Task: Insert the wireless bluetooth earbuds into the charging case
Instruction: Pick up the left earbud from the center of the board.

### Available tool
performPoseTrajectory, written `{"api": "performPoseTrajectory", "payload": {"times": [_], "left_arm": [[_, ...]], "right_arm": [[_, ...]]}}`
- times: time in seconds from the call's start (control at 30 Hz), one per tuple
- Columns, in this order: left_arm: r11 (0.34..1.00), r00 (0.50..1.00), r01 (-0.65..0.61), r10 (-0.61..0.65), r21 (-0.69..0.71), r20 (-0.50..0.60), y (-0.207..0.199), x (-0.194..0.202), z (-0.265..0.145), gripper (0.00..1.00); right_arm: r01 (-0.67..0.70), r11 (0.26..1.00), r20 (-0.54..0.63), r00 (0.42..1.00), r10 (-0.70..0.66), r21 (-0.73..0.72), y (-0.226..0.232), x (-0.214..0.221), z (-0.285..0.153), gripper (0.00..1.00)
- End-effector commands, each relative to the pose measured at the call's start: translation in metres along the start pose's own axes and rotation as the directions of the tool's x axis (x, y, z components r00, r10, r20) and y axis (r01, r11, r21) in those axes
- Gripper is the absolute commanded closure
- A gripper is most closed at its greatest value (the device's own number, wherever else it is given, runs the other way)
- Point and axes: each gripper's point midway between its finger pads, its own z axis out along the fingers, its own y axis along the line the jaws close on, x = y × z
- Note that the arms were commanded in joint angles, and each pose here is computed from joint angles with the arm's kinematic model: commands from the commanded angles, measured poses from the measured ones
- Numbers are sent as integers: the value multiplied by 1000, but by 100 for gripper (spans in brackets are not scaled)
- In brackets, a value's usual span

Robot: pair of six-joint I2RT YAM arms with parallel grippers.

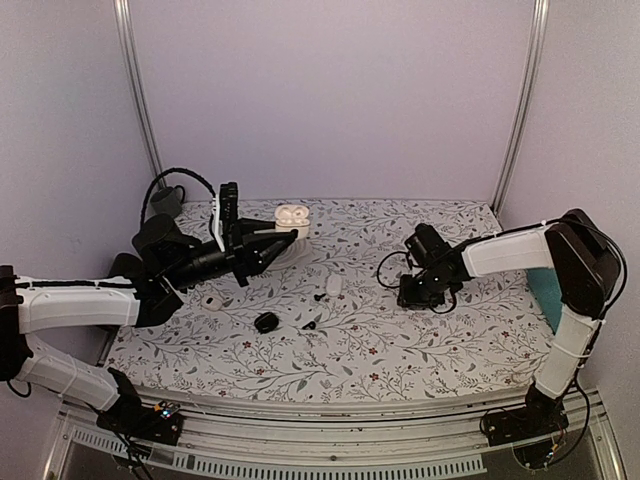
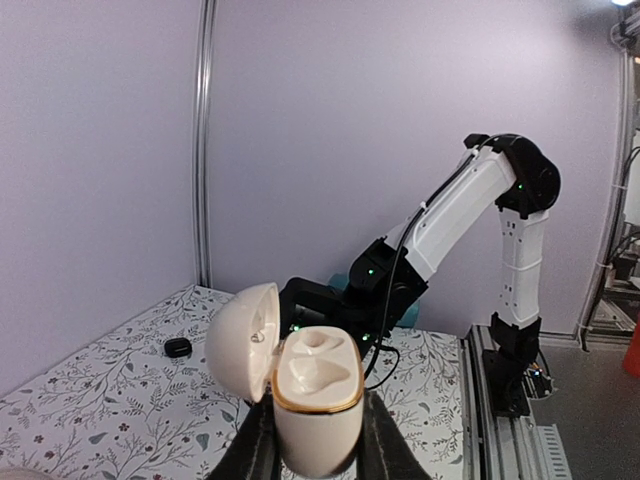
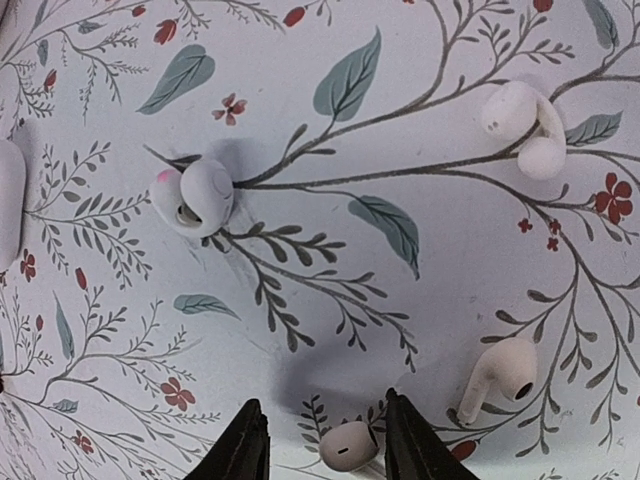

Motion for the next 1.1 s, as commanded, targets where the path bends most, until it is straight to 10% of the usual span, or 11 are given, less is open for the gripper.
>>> {"api": "performPoseTrajectory", "payload": {"times": [0.0,1.07], "left_arm": [[1000,1000,9,-9,21,2,-3,-3,5,100],[999,999,32,-32,23,-14,-3,0,6,100]], "right_arm": [[94,990,-90,992,-84,109,-10,16,7,59],[150,978,-106,985,-136,145,4,0,-2,70]]}}
